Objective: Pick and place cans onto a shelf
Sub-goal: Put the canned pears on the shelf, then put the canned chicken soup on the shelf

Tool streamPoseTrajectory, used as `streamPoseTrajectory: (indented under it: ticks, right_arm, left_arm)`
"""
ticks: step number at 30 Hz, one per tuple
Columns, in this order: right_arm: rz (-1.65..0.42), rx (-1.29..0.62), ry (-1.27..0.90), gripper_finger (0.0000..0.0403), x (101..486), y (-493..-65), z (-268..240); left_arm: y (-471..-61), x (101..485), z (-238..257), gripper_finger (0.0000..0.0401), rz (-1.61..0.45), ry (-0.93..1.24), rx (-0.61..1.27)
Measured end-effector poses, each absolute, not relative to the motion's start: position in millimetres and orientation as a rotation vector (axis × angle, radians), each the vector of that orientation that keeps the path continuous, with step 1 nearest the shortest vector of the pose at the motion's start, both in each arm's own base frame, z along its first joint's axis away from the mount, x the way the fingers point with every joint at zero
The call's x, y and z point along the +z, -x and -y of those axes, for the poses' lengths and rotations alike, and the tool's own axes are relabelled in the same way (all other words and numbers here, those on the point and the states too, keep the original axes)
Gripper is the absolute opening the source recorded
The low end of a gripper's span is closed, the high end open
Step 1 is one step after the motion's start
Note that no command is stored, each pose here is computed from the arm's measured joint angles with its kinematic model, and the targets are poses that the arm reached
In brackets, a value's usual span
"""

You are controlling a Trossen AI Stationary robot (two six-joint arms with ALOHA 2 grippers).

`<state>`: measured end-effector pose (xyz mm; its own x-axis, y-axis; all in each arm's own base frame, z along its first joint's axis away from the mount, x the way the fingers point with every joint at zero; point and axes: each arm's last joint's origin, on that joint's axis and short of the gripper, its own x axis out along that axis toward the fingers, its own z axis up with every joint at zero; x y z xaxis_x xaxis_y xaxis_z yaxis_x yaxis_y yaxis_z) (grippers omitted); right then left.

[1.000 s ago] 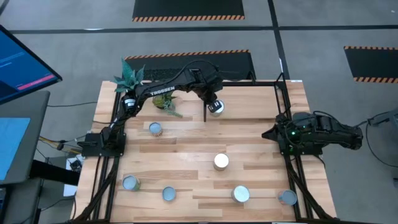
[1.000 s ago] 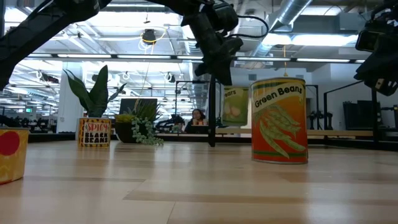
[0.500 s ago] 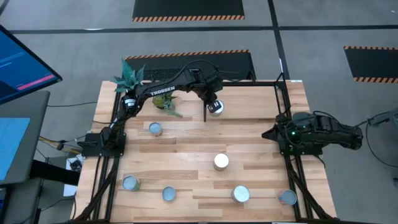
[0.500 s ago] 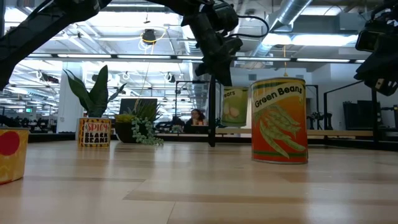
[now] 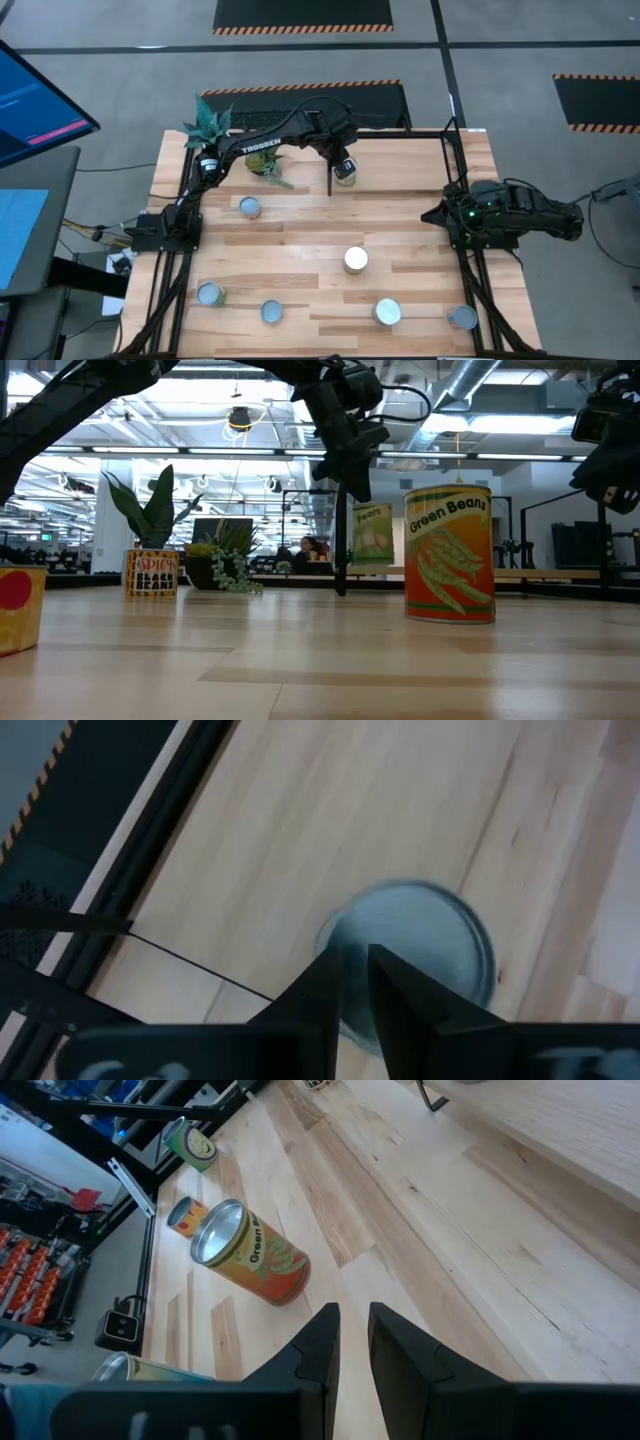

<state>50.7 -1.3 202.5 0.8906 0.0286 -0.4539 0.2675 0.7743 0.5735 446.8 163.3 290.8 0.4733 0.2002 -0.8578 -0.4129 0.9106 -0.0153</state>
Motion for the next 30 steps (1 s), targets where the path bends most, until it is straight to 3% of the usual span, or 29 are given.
streamPoseTrajectory:
  ticks: [9,15,21,26,30]
  right_arm:
    - [-0.462,-0.134,-0.678,0.0082,203,-51,1]
    - [-0.463,-0.134,-0.679,0.0082,203,-51,1]
    - [-0.463,-0.134,-0.679,0.0082,202,-51,1]
    - [-0.463,-0.134,-0.679,0.0082,202,-51,1]
    - [-0.464,-0.134,-0.680,0.0082,202,-51,1]
  left_arm:
    - [-454,297,-169,0.0059,-0.909,0.197,0.430]
    - [-453,327,-163,0.0059,-0.822,0.247,0.335]
    - [-420,352,-134,0.0059,-0.971,0.360,0.133]
    - [-377,369,-92,0.0059,-1.260,0.382,0.085]
    - [-365,374,-48,0.0059,-1.293,0.354,0.057]
